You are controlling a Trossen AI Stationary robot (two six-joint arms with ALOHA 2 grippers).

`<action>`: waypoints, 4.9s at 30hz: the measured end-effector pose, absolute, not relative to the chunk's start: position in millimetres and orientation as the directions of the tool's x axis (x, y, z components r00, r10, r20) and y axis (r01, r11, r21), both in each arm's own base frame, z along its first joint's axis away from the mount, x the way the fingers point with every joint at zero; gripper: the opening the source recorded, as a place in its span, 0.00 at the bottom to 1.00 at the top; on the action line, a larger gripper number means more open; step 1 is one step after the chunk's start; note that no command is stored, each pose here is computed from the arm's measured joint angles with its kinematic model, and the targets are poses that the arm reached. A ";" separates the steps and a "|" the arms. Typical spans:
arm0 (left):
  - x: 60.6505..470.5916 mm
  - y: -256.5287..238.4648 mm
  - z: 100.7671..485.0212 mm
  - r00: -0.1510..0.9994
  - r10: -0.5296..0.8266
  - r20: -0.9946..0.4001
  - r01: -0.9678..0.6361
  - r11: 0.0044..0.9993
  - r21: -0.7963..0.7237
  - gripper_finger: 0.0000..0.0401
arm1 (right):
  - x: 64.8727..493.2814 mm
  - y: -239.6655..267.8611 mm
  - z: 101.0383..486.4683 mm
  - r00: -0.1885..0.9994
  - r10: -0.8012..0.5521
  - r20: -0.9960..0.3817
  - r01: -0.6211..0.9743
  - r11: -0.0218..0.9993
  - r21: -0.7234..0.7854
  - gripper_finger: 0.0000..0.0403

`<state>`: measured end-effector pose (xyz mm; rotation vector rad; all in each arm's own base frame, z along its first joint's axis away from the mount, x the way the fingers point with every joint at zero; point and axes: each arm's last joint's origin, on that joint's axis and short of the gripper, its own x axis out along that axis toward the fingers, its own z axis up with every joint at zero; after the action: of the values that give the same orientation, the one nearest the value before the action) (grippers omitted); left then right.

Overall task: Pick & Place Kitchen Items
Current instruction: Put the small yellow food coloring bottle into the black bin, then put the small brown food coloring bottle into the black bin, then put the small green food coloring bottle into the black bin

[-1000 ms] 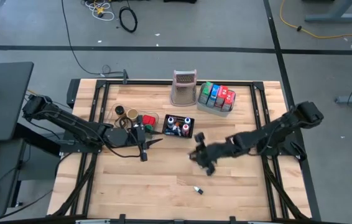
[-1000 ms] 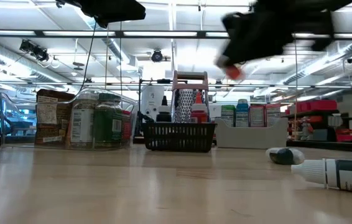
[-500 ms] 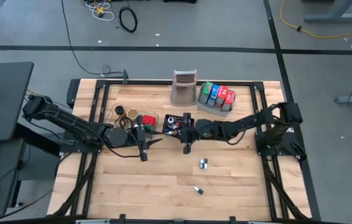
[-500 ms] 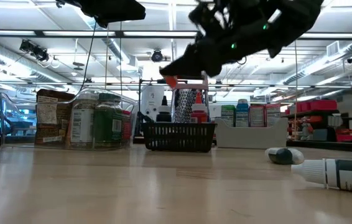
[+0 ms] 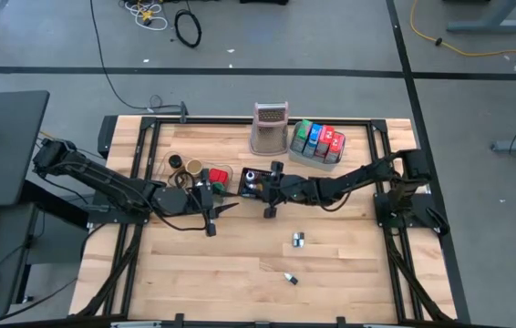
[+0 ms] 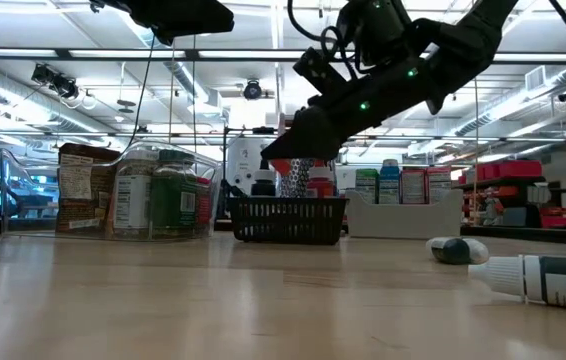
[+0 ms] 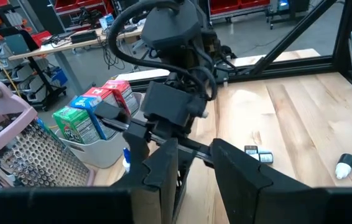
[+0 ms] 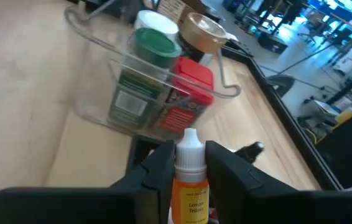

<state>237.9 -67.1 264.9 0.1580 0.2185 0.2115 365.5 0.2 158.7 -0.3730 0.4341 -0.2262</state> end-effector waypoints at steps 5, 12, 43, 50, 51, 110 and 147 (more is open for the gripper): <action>237.8 -67.1 264.8 0.954 0.224 -0.198 -0.190 0.966 0.178 0.27 | 365.5 1.4 158.2 0.890 -0.260 -0.374 0.101 0.913 -0.394 0.28; 237.8 -67.2 264.8 0.954 0.224 -0.198 -0.190 0.966 0.178 0.27 | 365.3 1.0 158.9 0.876 -0.320 -0.361 0.154 0.895 -0.419 0.42; 238.3 -69.5 264.7 0.968 0.144 -0.206 -0.112 0.981 0.160 0.27 | 280.7 84.6 186.1 0.552 0.091 -0.829 -0.361 0.922 -0.139 0.54; 238.3 -69.5 264.7 0.968 0.144 -0.206 -0.112 0.981 0.160 0.27 | 262.4 86.6 165.0 0.453 0.087 -0.887 -0.439 0.888 -0.137 0.61; 238.3 -69.5 264.7 0.968 0.144 -0.206 -0.112 0.981 0.160 0.27 | 260.5 86.0 161.4 0.452 0.087 -0.888 -0.446 0.884 -0.141 0.61; 238.3 -69.4 265.0 0.968 0.148 -0.203 -0.116 0.980 0.163 0.27 | 283.6 78.8 189.3 0.823 0.102 -0.559 -0.370 0.842 -0.392 0.22; 238.3 -69.3 265.2 0.968 0.151 -0.200 -0.125 0.983 0.136 0.27 | 314.0 3.0 145.9 0.774 -0.265 -0.575 0.142 0.958 -0.250 0.40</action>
<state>238.3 -69.3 265.2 0.1229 0.2110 0.1398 314.0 3.0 145.9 -0.1976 0.6496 -0.2215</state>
